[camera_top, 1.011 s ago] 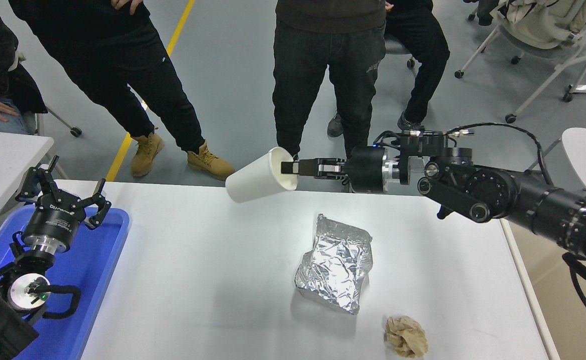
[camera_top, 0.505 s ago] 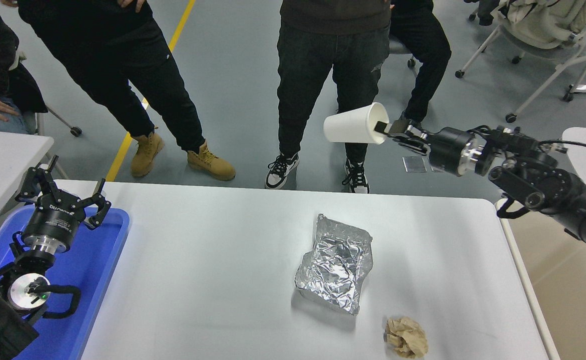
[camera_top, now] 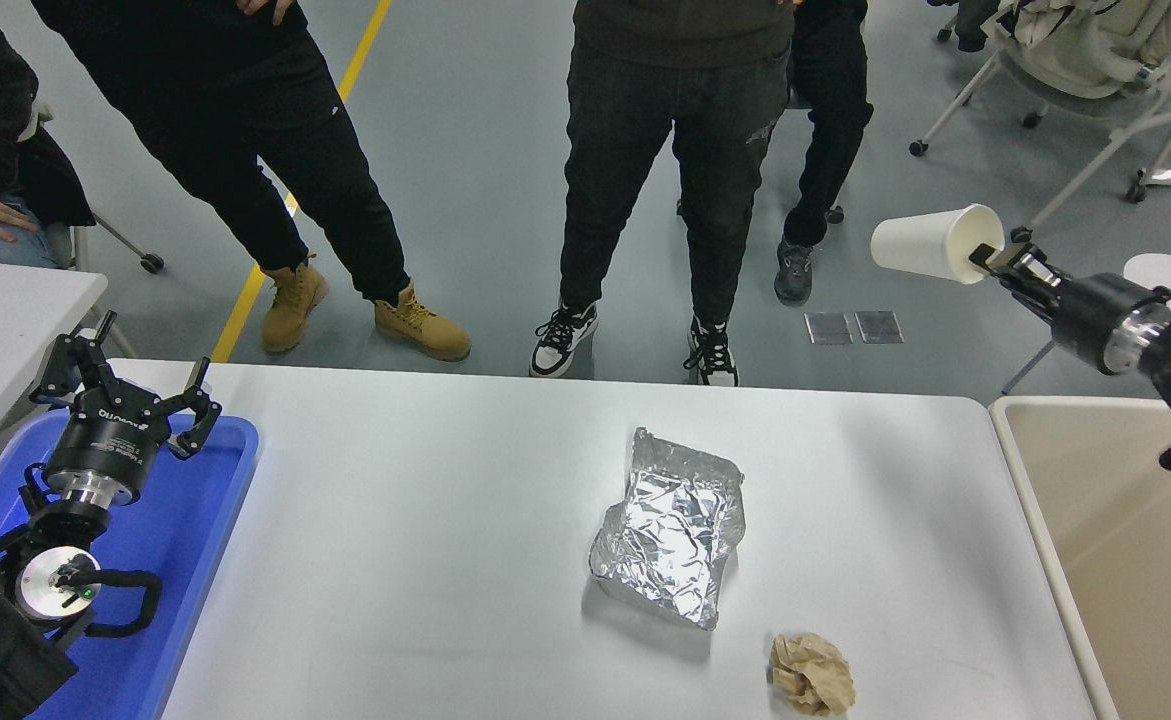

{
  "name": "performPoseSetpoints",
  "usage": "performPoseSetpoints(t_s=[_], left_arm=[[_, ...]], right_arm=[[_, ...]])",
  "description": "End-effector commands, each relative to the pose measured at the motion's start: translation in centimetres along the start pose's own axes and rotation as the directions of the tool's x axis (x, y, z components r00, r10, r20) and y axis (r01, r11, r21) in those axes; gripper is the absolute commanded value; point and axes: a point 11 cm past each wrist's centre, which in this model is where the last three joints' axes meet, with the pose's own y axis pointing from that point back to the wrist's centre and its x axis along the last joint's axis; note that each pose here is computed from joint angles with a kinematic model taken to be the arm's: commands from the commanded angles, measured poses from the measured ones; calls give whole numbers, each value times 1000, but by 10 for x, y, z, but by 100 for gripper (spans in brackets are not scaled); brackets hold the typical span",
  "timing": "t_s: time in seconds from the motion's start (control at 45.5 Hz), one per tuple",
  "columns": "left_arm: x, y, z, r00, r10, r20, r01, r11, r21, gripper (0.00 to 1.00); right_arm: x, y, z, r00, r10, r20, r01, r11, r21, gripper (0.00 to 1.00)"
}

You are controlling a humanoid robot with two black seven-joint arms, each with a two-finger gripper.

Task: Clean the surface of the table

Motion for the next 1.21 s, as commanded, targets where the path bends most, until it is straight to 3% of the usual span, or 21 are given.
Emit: performPoseSetpoints(t_s=[0.0, 0.44, 0.637, 1.187], left_arm=[[0, 0, 0, 1000, 0, 0, 0, 1000, 0, 100], [0, 0, 0, 1000, 0, 0, 0, 1000, 0, 100], [0, 0, 0, 1000, 0, 0, 0, 1000, 0, 100], [0, 0, 0, 1000, 0, 0, 0, 1000, 0, 100]], right_arm=[[20, 37, 50, 992, -40, -118, 18, 983, -183, 0], [19, 78, 102, 983, -96, -156, 29, 921, -388, 0], [32, 97, 122, 970, -122, -210, -6, 852, -523, 0], [-7, 127, 165, 941, -261, -217, 29, 698, -716, 0]])
